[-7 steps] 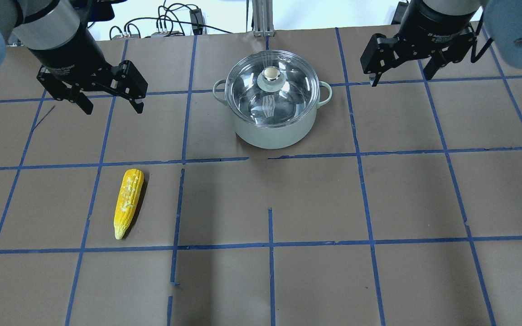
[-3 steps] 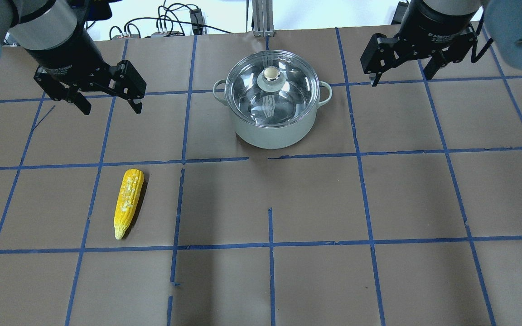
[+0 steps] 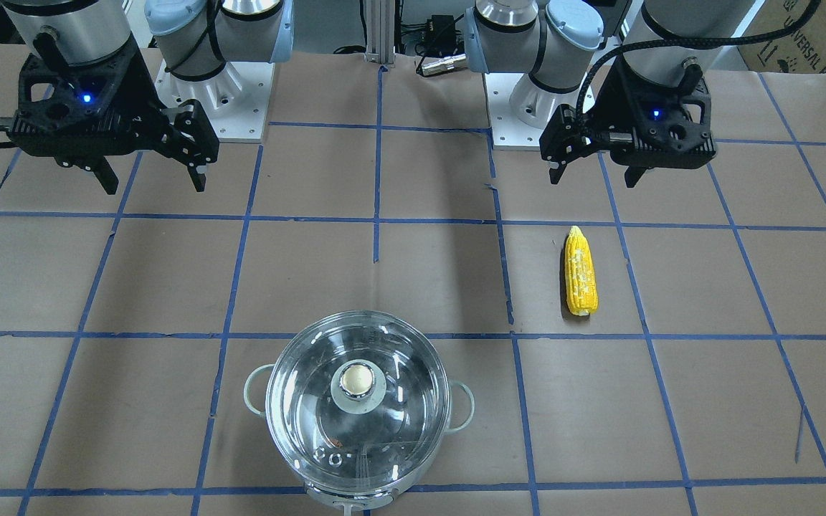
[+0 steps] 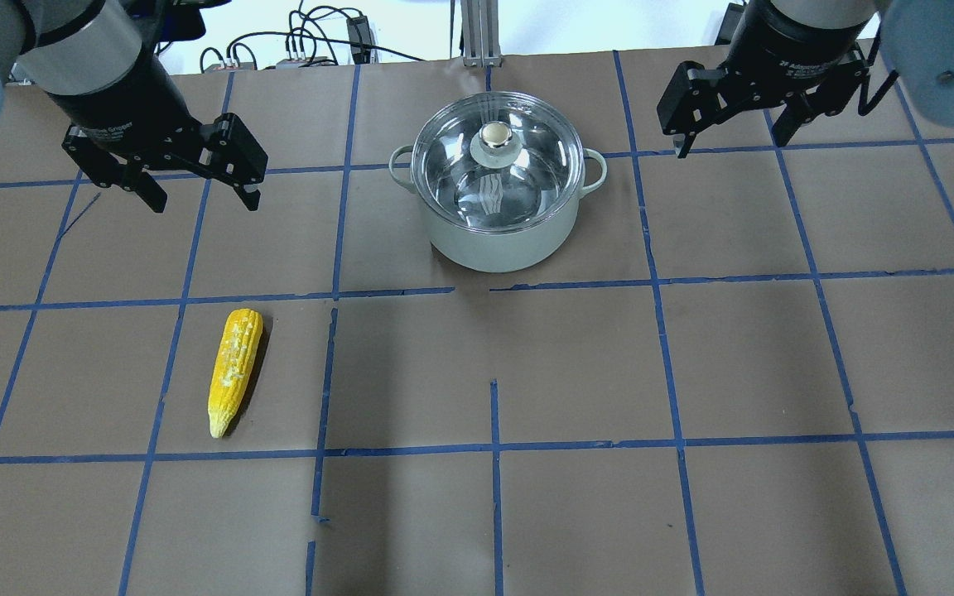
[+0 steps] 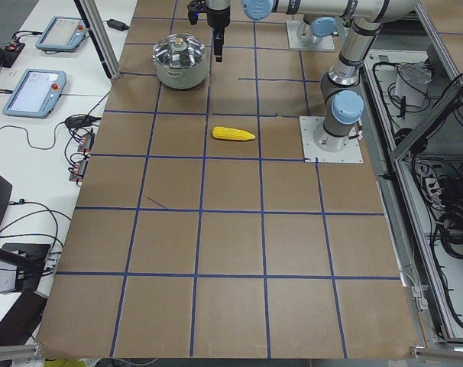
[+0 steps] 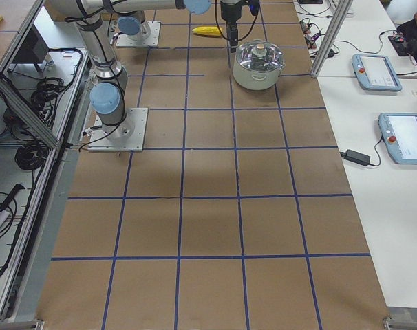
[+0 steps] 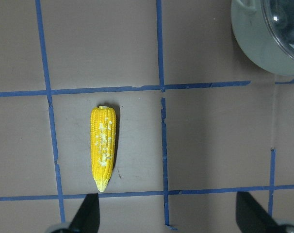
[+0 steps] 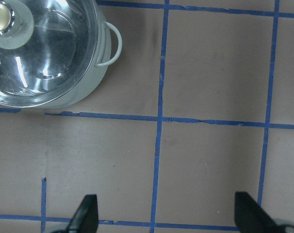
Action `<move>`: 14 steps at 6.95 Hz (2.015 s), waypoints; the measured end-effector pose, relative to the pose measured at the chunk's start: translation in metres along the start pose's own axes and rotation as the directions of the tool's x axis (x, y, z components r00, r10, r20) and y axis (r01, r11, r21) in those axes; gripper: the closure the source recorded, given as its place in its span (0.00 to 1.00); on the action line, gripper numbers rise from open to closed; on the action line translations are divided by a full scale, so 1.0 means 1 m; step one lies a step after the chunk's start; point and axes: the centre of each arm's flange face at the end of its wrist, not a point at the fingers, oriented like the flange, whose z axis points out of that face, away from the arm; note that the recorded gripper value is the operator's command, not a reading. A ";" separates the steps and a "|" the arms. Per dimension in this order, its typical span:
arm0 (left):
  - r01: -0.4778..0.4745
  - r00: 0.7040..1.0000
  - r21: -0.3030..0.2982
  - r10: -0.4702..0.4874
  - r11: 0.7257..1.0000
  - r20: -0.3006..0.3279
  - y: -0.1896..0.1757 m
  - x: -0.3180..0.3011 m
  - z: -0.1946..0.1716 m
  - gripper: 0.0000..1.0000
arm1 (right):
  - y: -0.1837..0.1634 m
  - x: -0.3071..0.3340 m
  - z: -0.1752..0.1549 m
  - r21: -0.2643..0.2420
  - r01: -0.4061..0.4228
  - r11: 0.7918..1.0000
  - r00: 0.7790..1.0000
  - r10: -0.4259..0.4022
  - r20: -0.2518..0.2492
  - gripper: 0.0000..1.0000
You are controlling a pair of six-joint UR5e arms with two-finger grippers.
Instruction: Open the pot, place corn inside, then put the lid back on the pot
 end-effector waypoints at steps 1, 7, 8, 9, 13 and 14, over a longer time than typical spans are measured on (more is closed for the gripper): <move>0.000 1.000 0.000 0.000 1.000 0.000 0.000 0.000 0.000 0.00 | -0.008 -0.007 0.006 0.010 0.004 1.000 1.000 -0.004 0.003 0.01; 0.001 1.000 -0.002 -0.001 1.000 0.000 0.000 -0.001 0.001 0.00 | -0.115 -0.158 0.112 0.021 0.045 0.999 0.999 -0.046 0.018 0.02; 0.002 1.000 -0.004 -0.002 1.000 0.000 0.000 -0.002 0.002 0.00 | -0.131 -0.168 0.130 0.023 0.058 0.998 0.998 -0.059 0.021 0.03; 0.002 1.000 -0.005 -0.001 1.000 0.000 0.000 -0.002 0.002 0.00 | -0.141 -0.176 0.143 0.027 0.087 0.996 0.996 -0.087 0.023 0.03; 0.000 1.000 -0.006 0.000 1.000 0.000 0.000 -0.002 0.002 0.00 | -0.145 -0.197 0.164 0.025 0.119 0.993 0.992 -0.120 0.026 0.03; 0.000 1.000 -0.006 0.000 1.000 -0.001 0.000 -0.001 0.002 0.00 | -0.145 -0.200 0.170 0.019 0.077 0.997 0.997 -0.077 0.022 0.03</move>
